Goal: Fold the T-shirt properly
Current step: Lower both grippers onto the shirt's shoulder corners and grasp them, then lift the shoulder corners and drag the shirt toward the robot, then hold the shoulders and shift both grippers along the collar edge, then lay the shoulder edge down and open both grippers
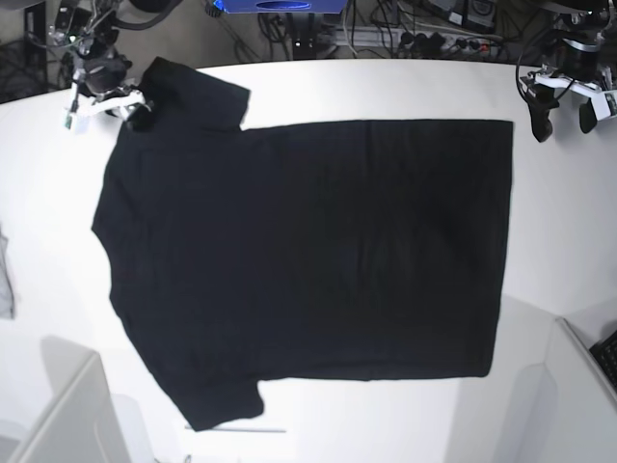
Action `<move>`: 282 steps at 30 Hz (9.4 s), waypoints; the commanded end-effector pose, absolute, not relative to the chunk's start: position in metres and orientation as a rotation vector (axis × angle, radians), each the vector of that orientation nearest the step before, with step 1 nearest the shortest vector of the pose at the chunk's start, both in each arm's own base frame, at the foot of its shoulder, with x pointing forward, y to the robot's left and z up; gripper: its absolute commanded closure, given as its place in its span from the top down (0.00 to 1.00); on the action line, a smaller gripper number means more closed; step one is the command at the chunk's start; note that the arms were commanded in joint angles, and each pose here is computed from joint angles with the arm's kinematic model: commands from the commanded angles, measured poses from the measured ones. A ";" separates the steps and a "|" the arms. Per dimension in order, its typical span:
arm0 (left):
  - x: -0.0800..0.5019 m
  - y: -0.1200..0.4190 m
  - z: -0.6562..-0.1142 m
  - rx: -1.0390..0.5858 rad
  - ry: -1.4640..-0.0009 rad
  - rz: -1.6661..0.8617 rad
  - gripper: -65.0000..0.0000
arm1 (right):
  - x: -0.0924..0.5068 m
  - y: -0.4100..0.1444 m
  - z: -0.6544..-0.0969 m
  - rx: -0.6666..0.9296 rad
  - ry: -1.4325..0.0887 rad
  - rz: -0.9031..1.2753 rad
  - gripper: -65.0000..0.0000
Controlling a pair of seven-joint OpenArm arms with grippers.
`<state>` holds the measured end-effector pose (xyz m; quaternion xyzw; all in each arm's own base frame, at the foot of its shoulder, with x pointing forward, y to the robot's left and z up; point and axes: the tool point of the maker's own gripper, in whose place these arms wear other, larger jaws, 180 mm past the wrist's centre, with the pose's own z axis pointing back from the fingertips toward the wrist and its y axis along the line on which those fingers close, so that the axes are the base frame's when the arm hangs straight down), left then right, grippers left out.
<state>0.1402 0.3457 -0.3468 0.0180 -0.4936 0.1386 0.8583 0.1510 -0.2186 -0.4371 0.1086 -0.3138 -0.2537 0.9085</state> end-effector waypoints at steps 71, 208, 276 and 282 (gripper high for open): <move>0.174 0.258 -0.438 -0.268 -0.792 0.363 0.00 | 0.132 -0.223 -0.439 0.227 -0.604 -0.475 0.00; 0.299 0.301 -0.379 -0.218 -0.956 0.494 0.00 | 0.346 -0.204 -0.384 0.357 -0.744 -0.358 0.00; 0.233 0.347 -0.399 -0.152 -0.944 0.692 0.69 | 0.217 -0.226 -0.412 0.382 -0.791 -0.897 0.61; 0.244 0.344 -0.414 -0.190 -0.921 0.737 0.69 | 0.221 -0.227 -0.432 0.388 -0.761 -0.937 0.61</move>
